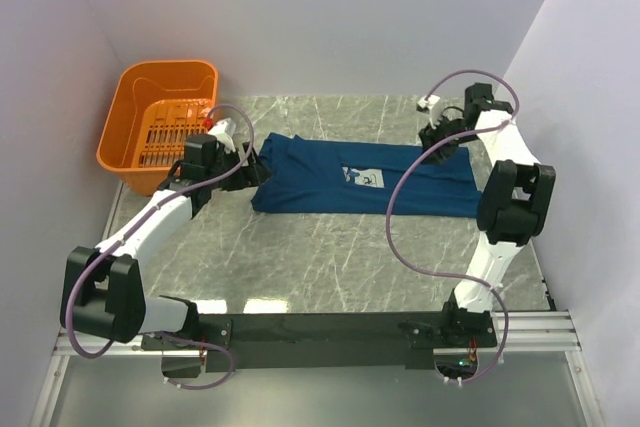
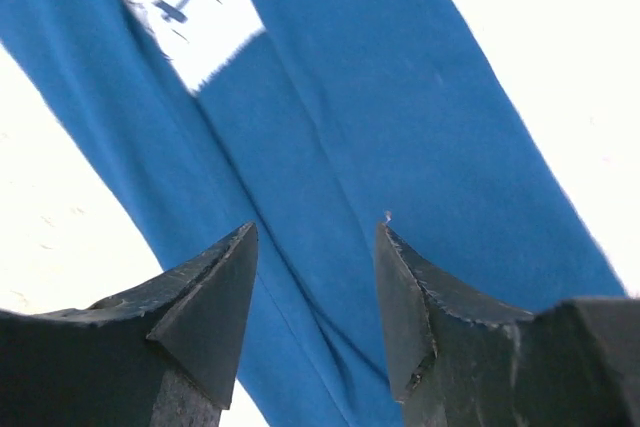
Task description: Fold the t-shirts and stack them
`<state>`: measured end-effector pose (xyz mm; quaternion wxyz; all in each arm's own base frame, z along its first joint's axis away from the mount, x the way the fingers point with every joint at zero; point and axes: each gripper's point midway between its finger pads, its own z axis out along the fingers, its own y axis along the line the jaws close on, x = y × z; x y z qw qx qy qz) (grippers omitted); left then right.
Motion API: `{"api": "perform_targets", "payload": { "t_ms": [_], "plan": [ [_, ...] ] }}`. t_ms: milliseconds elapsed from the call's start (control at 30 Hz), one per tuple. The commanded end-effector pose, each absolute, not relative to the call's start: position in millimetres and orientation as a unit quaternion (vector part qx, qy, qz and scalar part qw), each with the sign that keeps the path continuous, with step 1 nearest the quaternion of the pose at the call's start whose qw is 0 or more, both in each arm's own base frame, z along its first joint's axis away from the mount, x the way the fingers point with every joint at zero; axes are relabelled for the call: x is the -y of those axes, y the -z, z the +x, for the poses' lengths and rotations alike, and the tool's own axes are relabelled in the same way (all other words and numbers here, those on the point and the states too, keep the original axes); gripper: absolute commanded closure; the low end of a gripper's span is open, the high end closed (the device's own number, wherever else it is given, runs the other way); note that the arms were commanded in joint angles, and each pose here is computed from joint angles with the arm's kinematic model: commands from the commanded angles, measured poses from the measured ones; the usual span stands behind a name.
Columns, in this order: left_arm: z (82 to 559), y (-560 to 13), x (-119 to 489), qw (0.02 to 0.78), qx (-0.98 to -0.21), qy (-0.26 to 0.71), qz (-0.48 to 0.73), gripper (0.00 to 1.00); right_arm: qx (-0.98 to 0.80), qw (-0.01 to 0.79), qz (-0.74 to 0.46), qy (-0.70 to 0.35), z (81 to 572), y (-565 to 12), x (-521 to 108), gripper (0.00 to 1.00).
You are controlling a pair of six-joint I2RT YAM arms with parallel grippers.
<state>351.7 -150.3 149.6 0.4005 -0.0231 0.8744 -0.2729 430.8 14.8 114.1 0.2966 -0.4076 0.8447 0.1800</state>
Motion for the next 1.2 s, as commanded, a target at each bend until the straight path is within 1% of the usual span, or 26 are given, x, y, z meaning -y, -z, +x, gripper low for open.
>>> {"api": "perform_targets", "payload": {
  "t_ms": [0,67,100,233,333,567,700,833,1000,1033,1100,1167],
  "plan": [
    [342.1,-155.5,148.3,0.402,-0.871,0.281,-0.036,0.16,-0.822,0.318,-0.436,-0.181,443.8,-143.9,-34.8,0.43],
    [335.8,-149.4,147.3,0.395,-0.874,0.280,-0.038,0.16,-0.819,0.319,-0.440,-0.184,454.1,-153.8,-51.1,0.43],
    [331.1,-143.8,146.7,0.389,-0.876,0.281,-0.039,0.16,-0.823,0.312,-0.436,-0.187,458.2,-148.6,-54.5,0.43],
    [323.7,-142.8,146.7,0.389,-0.875,0.286,-0.045,0.17,-0.833,0.324,-0.410,-0.184,477.5,-157.3,-60.4,0.43],
    [321.2,-137.6,146.9,0.384,-0.875,0.290,-0.054,0.17,-0.838,0.309,-0.409,-0.187,474.3,-150.6,-58.6,0.43],
    [320.6,-122.5,151.4,0.366,-0.879,0.300,-0.062,0.17,-0.858,0.314,-0.372,-0.166,482.0,-144.7,-48.8,0.42],
    [322.6,-122.5,150.1,0.366,-0.881,0.293,-0.058,0.17,-0.872,0.297,-0.347,-0.177,484.6,-137.1,-48.8,0.42],
    [320.8,-121.1,148.6,0.366,-0.882,0.290,-0.059,0.17,-0.874,0.299,-0.329,-0.196,487.6,-140.2,-54.6,0.42],
    [317.9,-122.8,145.1,0.375,-0.879,0.286,-0.065,0.17,-0.874,0.253,-0.326,-0.256,478.0,-131.9,-87.0,0.42],
    [317.4,-124.5,144.6,0.378,-0.878,0.286,-0.066,0.17,-0.875,0.254,-0.323,-0.255,480.2,-132.9,-86.9,0.42],
    [317.6,-131.2,142.6,0.389,-0.873,0.285,-0.071,0.17,-0.866,0.252,-0.337,-0.269,477.3,-133.8,-116.9,0.42],
    [316.5,-133.7,141.6,0.392,-0.871,0.286,-0.078,0.17,-0.869,0.248,-0.331,-0.270,478.1,-131.1,-131.8,0.42]
  ]
}}
